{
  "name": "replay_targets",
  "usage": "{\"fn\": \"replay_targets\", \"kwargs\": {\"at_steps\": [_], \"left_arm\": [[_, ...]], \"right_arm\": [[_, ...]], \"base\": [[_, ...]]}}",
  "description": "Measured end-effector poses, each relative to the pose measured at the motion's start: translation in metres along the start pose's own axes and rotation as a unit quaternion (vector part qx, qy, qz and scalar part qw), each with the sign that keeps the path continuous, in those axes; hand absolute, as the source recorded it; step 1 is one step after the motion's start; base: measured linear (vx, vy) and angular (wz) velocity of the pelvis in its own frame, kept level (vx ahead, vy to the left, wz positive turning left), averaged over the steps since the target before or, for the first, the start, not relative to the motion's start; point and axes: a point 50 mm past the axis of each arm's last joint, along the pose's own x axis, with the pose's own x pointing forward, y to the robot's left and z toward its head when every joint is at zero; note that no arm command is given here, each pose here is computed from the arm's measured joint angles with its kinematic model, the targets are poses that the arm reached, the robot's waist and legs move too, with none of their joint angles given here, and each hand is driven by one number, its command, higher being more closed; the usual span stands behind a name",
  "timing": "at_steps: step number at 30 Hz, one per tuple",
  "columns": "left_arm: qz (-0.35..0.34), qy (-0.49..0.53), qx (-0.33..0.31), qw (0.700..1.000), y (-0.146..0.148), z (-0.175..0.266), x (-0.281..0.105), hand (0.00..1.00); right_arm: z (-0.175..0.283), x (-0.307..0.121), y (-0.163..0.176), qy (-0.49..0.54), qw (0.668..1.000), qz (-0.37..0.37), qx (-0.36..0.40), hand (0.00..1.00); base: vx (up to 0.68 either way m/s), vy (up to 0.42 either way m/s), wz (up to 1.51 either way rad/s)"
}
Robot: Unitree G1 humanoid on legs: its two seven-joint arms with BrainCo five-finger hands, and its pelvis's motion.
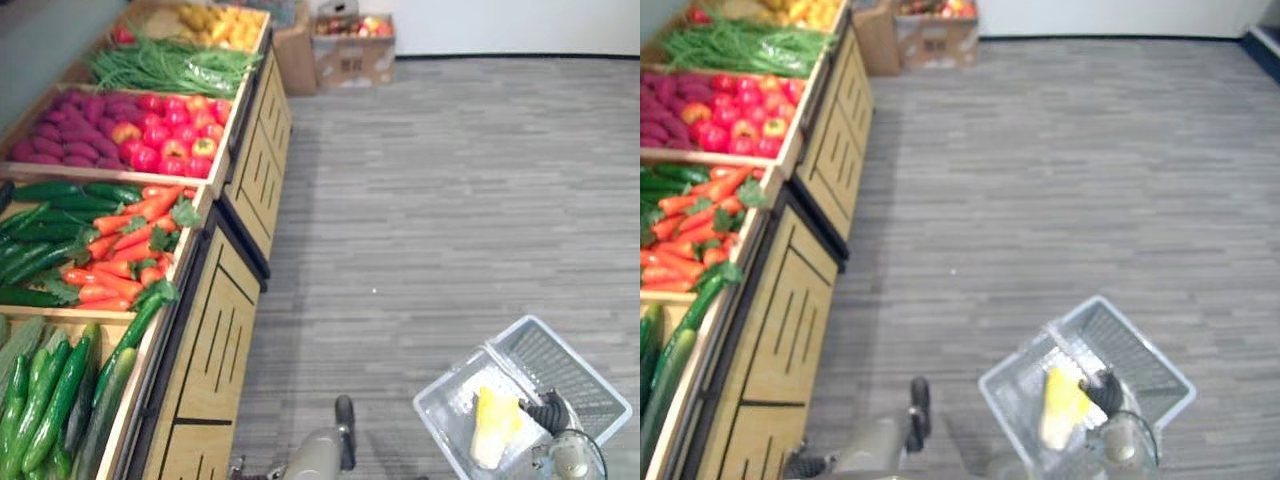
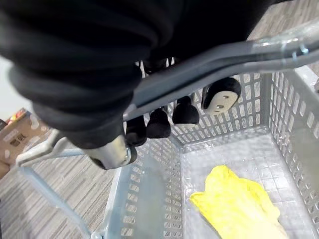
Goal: Pick vegetable in the basket
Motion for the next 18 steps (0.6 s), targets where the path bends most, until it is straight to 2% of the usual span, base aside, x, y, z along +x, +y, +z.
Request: {"fn": "replay_targets", "kwargs": {"at_steps": [3, 7, 10, 18], "left_arm": [[0.0, 0.009, 0.002, 1.0, 0.0, -0.004, 0.0, 0.0], [-0.013, 0.02, 0.057, 0.998, 0.006, -0.014, 0.0, 0.0], [-0.013, 0.014, 0.069, 0.997, 0.012, -0.011, 0.002, 0.0], [0.0, 0.017, 0.01, 1.0, 0.007, -0.002, 0.005, 0.0]], "right_arm": [[0.001, 0.001, 0.001, -0.003, 1.0, 0.001, -0.001, 1.0], [0.007, 0.001, 0.004, -0.015, 1.0, -0.003, 0.009, 1.0], [0.0, -0.006, 0.008, -0.006, 1.0, 0.002, 0.013, 1.0], [-0.016, -0.012, 0.008, 0.038, 0.998, -0.012, 0.039, 1.0]], "base": [[0.4, 0.177, -0.01], [0.38, 0.105, 0.1], [0.4, -0.02, 0.52], [0.4, -0.17, 0.62]]}}
